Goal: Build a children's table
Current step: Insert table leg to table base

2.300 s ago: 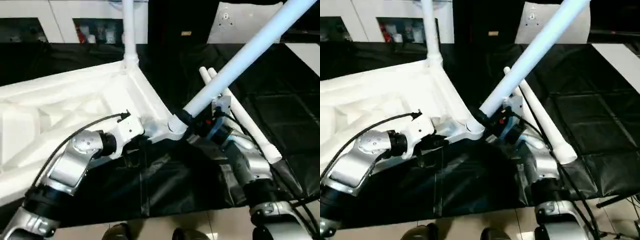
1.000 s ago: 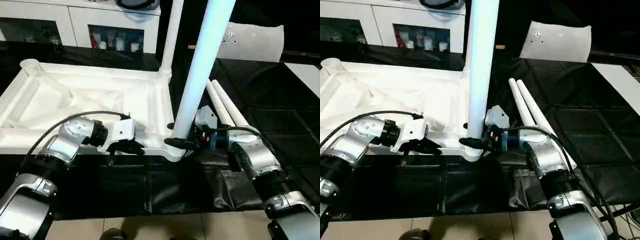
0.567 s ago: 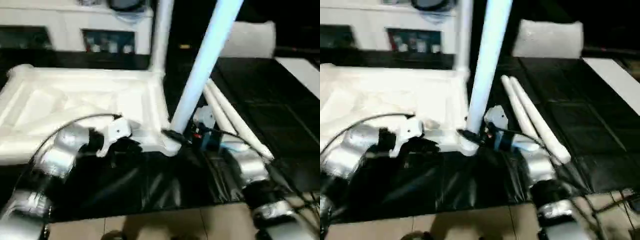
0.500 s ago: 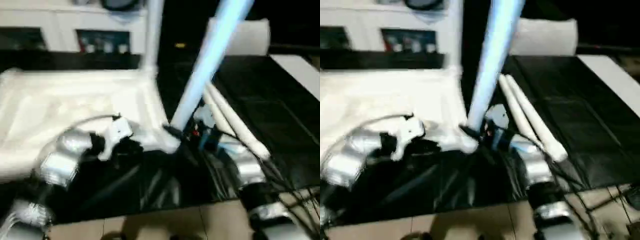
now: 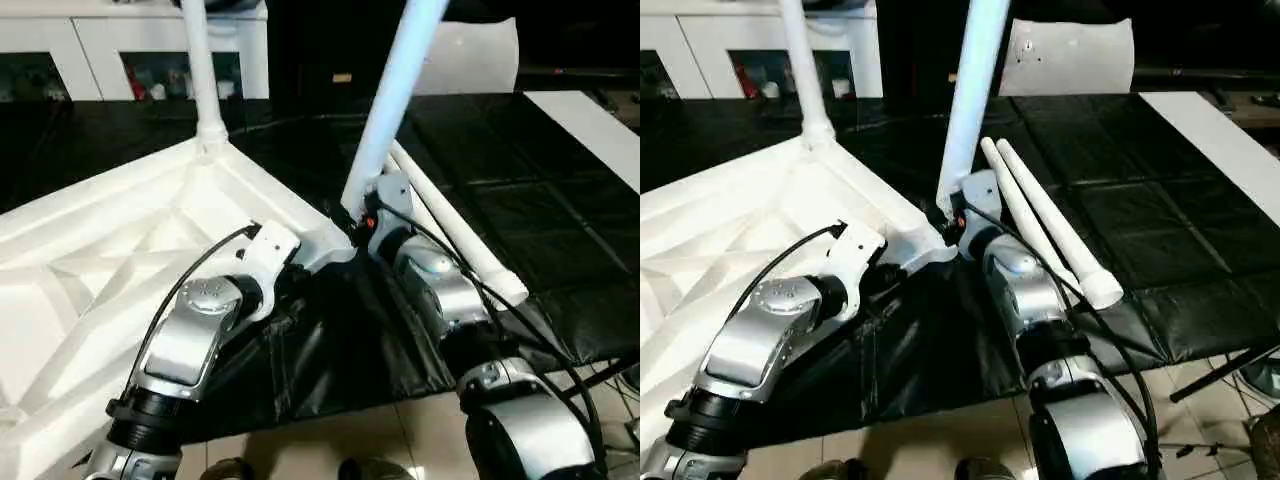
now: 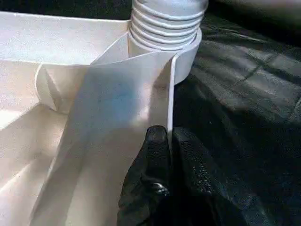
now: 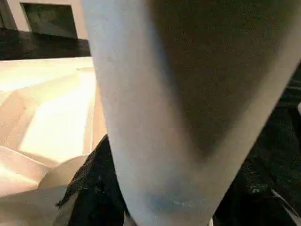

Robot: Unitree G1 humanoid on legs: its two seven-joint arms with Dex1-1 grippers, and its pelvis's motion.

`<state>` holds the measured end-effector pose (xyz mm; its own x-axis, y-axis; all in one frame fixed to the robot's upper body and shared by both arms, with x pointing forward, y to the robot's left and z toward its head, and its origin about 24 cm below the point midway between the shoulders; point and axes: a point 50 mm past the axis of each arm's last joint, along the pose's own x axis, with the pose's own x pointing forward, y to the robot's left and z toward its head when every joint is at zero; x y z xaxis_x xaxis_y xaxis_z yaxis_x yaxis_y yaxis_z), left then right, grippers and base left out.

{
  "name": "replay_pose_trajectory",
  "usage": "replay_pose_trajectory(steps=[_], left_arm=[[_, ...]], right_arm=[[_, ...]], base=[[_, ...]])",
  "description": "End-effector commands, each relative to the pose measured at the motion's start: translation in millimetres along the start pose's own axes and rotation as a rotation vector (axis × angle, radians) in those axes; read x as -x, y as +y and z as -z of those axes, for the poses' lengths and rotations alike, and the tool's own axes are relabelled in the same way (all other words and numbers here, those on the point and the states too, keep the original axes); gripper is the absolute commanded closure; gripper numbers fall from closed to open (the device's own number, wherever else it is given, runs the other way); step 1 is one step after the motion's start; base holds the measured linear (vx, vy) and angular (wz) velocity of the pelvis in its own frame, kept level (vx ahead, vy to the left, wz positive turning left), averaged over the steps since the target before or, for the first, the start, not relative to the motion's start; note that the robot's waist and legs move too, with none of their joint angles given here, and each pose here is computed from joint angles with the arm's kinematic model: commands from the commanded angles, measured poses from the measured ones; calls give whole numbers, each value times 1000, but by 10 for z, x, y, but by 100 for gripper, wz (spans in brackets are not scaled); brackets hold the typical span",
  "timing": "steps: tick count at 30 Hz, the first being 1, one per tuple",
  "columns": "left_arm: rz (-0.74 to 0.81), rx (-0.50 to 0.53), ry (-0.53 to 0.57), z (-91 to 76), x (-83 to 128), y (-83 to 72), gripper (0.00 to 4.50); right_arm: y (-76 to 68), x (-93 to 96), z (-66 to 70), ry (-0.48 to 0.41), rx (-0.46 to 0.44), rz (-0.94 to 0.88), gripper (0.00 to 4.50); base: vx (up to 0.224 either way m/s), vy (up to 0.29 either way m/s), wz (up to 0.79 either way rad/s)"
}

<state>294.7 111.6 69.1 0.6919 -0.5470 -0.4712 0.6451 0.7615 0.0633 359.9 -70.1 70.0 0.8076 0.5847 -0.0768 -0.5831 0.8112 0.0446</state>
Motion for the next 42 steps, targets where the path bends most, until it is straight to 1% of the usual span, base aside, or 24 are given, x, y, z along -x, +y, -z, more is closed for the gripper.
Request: replay_pose_trajectory(steps=[1,5,8,13,15,18,22,27,30,33,35,36,40,42], left_arm=[[-51,-48,-101,-272,29,11,450],[-60,-58,-91,-259,45,35,450],[-55,-74,-85,-243,46,37,450],[-37,-133,-74,-191,52,52,450],[-37,-131,-72,-189,53,58,450],[-34,-134,-71,-183,57,64,450],[-20,-146,-70,-171,63,59,450],[52,-201,-71,-120,93,57,450],[67,-238,-60,-91,122,107,450],[129,-287,-55,-56,165,136,450],[146,-297,-56,-48,175,144,450],[182,-311,-62,-41,196,151,450],[282,-383,-27,26,277,269,450],[315,-412,-12,51,301,323,450]], right_arm=[[192,109,589,267,-99,-76,259],[180,141,635,294,-79,-92,259],[167,150,638,298,-82,-91,259],[111,177,630,305,-98,-94,259],[91,188,632,310,-86,-98,259],[73,204,630,306,-104,-107,259],[50,214,622,304,-86,-111,259],[-7,255,585,284,-91,-152,259],[-62,312,584,287,-71,-180,259],[-121,409,566,289,-65,-262,259],[-136,431,566,294,-59,-276,259],[-154,466,566,301,-47,-305,259],[-233,598,558,331,4,-403,259],[-260,650,552,343,12,-441,259]], base=[[0,0,0],[0,0,0],[0,0,0],[0,0,0],[0,0,0],[0,0,0],[0,0,0],[0,0,0],[0,0,0],[0,0,0],[0,0,0],[0,0,0],[0,0,0],[0,0,0]])
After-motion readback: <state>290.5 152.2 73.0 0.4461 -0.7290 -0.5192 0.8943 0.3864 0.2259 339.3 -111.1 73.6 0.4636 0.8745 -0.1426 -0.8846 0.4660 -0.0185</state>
